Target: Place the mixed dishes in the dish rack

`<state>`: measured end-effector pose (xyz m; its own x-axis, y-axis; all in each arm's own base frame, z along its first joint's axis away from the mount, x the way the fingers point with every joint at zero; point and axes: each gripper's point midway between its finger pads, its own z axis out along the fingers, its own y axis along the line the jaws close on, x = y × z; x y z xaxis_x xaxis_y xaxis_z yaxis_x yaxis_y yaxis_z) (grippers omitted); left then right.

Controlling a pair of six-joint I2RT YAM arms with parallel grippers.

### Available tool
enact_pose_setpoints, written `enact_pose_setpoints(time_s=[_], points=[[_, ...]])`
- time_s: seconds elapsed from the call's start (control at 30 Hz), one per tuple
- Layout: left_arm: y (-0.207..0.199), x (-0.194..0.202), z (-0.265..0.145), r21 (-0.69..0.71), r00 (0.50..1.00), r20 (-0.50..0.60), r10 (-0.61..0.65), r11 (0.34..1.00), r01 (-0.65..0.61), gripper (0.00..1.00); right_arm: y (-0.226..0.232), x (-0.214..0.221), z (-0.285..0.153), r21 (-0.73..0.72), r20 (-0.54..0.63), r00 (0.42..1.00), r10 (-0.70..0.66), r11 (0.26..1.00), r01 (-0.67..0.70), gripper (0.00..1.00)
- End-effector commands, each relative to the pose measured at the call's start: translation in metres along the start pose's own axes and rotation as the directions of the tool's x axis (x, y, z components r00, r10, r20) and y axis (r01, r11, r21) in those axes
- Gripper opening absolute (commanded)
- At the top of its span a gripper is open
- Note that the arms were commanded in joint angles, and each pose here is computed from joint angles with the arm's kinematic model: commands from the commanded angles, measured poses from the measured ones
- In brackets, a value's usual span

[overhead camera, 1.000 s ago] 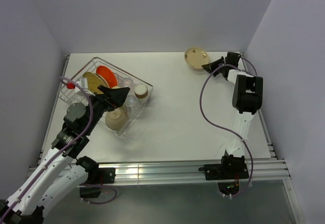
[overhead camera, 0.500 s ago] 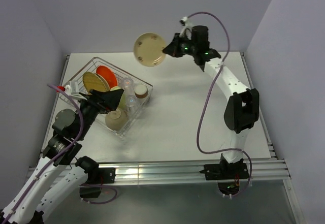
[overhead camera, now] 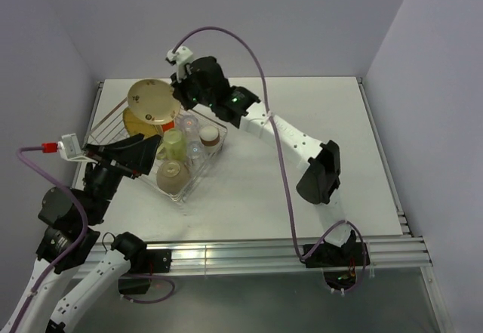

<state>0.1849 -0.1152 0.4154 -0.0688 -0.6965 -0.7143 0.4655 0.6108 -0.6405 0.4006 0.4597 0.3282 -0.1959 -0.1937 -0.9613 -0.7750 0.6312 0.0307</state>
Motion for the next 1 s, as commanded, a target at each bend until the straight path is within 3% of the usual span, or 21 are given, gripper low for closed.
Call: enact_pose_setpoints(time_s=[0.0, 0.33, 0.97], points=[[-0.01, -0.026, -0.014, 0.007, 0.998, 0.062, 0.033, 0.999, -0.034, 0.98, 0.012, -0.006, 0.014, 0.151, 0.05, 0.997, -0.065, 0.987, 0.057, 0.0], [-0.013, -0.054, -0.044, -0.007, 0.989, 0.14, 0.051, 0.999, -0.05, 0.99, 0.071, -0.005, 0.037, 0.239, 0.151, 0.987, -0.061, 0.971, 0.023, 0.0], [-0.005, -0.075, -0.072, -0.065, 0.976, 0.204, 0.073, 0.996, -0.06, 0.99, 0.118, 0.04, 0.075, 0.417, 0.237, 0.948, -0.212, 0.904, 0.098, 0.0]])
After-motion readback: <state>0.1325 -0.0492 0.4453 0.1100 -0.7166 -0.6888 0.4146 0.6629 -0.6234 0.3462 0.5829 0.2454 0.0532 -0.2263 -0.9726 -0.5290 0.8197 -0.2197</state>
